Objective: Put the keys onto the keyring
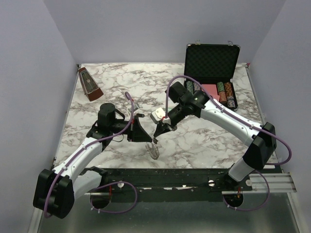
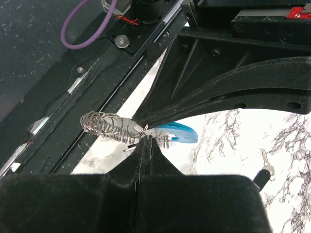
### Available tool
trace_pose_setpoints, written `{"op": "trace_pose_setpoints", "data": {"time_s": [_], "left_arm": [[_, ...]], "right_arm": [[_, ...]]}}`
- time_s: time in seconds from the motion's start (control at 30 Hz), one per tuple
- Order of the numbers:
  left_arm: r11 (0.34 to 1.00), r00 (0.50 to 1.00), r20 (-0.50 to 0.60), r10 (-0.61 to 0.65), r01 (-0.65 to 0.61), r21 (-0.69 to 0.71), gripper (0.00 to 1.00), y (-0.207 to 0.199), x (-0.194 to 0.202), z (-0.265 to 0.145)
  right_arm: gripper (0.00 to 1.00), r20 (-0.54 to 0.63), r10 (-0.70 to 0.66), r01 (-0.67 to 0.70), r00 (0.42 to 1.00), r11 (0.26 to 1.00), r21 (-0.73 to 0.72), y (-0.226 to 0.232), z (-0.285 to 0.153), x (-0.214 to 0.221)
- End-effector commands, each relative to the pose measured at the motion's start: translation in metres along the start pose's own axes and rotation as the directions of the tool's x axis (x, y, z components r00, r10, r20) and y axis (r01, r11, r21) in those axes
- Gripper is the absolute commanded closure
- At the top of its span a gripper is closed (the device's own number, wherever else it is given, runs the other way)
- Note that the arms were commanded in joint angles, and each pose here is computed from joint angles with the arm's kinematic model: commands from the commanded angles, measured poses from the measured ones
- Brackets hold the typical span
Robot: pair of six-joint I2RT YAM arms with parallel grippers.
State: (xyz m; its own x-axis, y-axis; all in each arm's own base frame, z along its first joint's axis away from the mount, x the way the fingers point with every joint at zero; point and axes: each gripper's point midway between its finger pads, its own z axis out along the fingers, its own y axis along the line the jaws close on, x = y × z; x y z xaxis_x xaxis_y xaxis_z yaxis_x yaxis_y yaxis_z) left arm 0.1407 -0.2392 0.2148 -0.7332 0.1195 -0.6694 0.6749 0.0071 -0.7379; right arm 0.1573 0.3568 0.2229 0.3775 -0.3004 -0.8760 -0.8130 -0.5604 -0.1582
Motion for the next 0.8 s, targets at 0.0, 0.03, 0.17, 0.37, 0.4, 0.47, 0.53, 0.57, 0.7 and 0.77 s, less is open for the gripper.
{"op": "trace_pose_setpoints", "data": {"time_s": [0.0,0.03,0.17,0.37,0.4,0.47,0.53,0.57,0.7,0.77], "left_arm": [[0.997,0.999,-0.014,0.045,-0.044,0.067,1.00,-0.011,-0.005,0.000],[0.997,0.999,-0.015,0.039,-0.038,0.073,1.00,-0.012,-0.006,0.000],[0.996,0.999,-0.011,0.046,-0.045,0.079,1.00,-0.012,-0.007,0.000],[0.996,0.999,-0.009,0.045,-0.045,0.079,1.00,-0.010,-0.007,0.001],[0.996,0.999,-0.009,0.047,-0.046,0.079,1.00,-0.010,-0.007,0.001],[0.995,0.999,-0.006,0.054,-0.053,0.079,1.00,-0.009,-0.007,0.001],[0.995,0.998,-0.002,0.063,-0.062,0.079,1.00,-0.009,-0.007,0.001],[0.994,0.997,0.001,0.071,-0.071,0.079,1.00,-0.008,-0.008,0.001],[0.989,0.992,0.022,0.128,-0.129,0.075,1.00,-0.009,-0.009,0.001],[0.983,0.985,0.032,0.168,-0.170,0.069,1.00,-0.009,-0.010,0.001]], "right_arm": [[0.99,0.027,-0.056,0.056,0.998,0.998,-0.009,-0.008,0.007,-0.008],[0.99,0.029,-0.050,0.051,0.998,0.999,-0.013,-0.007,0.008,-0.007],[0.99,0.038,-0.049,0.050,0.998,0.999,-0.013,-0.008,0.008,-0.008],[0.99,0.059,-0.028,0.028,0.998,1.000,-0.005,-0.012,0.009,-0.013],[0.99,0.060,-0.028,0.028,0.998,1.000,0.001,-0.014,0.009,-0.015],[0.99,0.066,-0.008,0.007,0.998,1.000,0.004,-0.016,0.010,-0.015],[0.99,0.076,0.011,-0.011,0.997,1.000,0.005,-0.017,0.011,-0.016],[0.99,0.080,0.021,-0.021,0.997,1.000,0.005,-0.017,0.012,-0.016],[0.99,0.084,0.049,-0.051,0.995,0.998,0.020,-0.021,0.011,-0.018],[0.99,0.087,0.060,-0.062,0.994,0.998,0.023,-0.022,0.011,-0.019]]}}
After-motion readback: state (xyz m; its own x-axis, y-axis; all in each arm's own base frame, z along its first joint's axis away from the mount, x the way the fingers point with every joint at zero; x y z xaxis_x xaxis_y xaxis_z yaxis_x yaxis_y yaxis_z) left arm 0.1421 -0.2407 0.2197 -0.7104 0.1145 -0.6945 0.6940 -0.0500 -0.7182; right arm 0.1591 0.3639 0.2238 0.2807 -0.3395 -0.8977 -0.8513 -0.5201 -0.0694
